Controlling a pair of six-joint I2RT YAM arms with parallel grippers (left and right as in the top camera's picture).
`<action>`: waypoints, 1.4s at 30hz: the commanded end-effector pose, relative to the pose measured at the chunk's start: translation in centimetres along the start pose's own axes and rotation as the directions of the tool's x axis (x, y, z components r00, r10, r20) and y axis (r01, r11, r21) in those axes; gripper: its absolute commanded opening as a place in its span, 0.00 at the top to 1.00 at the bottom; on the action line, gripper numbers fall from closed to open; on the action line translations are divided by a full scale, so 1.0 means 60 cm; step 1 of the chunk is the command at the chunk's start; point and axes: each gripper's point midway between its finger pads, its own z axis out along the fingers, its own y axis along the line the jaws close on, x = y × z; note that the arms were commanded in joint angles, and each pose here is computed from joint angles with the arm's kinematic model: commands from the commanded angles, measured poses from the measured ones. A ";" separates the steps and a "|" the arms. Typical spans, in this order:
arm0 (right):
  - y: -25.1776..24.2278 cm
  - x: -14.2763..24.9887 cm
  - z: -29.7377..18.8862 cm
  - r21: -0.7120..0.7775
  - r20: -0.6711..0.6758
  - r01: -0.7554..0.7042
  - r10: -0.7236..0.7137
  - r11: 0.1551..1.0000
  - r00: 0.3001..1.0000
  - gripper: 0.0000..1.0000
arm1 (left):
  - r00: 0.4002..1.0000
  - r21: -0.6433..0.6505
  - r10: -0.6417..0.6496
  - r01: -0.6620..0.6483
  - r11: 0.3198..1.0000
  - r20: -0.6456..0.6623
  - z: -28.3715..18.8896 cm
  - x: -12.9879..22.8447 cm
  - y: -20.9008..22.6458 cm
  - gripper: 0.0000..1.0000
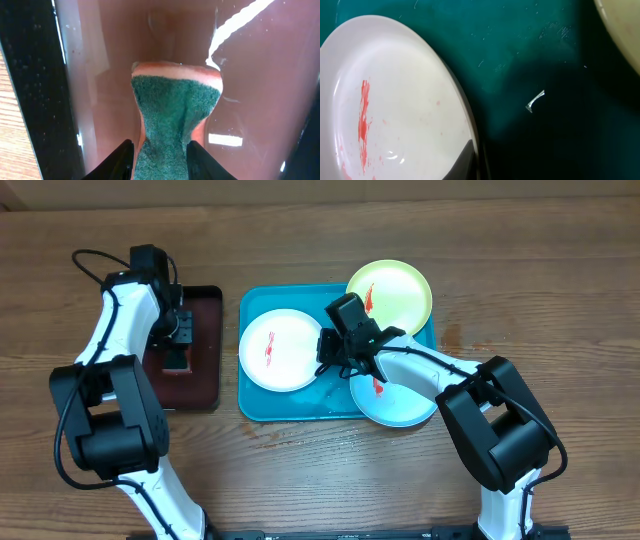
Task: Clean dirty plates on tray and stack at the side
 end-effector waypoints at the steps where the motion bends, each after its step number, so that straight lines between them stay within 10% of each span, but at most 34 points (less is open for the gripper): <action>1: -0.008 0.006 0.016 0.018 -0.017 -0.009 0.010 1.000 1.000 0.95 | 0.999 0.068 0.049 -0.050 0.996 0.010 0.001 -0.005 -0.011 0.63; 8: -0.008 0.006 0.016 0.018 -0.017 -0.009 0.010 1.000 1.000 0.95 | 0.999 0.067 0.049 -0.050 0.997 0.014 0.010 -0.003 -0.013 0.66; 13: -0.008 0.006 0.016 0.018 -0.017 -0.009 0.010 1.000 1.000 0.95 | 0.999 0.045 0.034 -0.035 0.998 0.018 0.012 -0.005 0.002 0.87; 42: -0.009 0.005 0.016 0.021 -0.014 -0.009 0.010 1.000 1.000 0.95 | 0.999 0.084 0.037 -0.035 0.996 -0.015 0.039 0.022 -0.014 0.70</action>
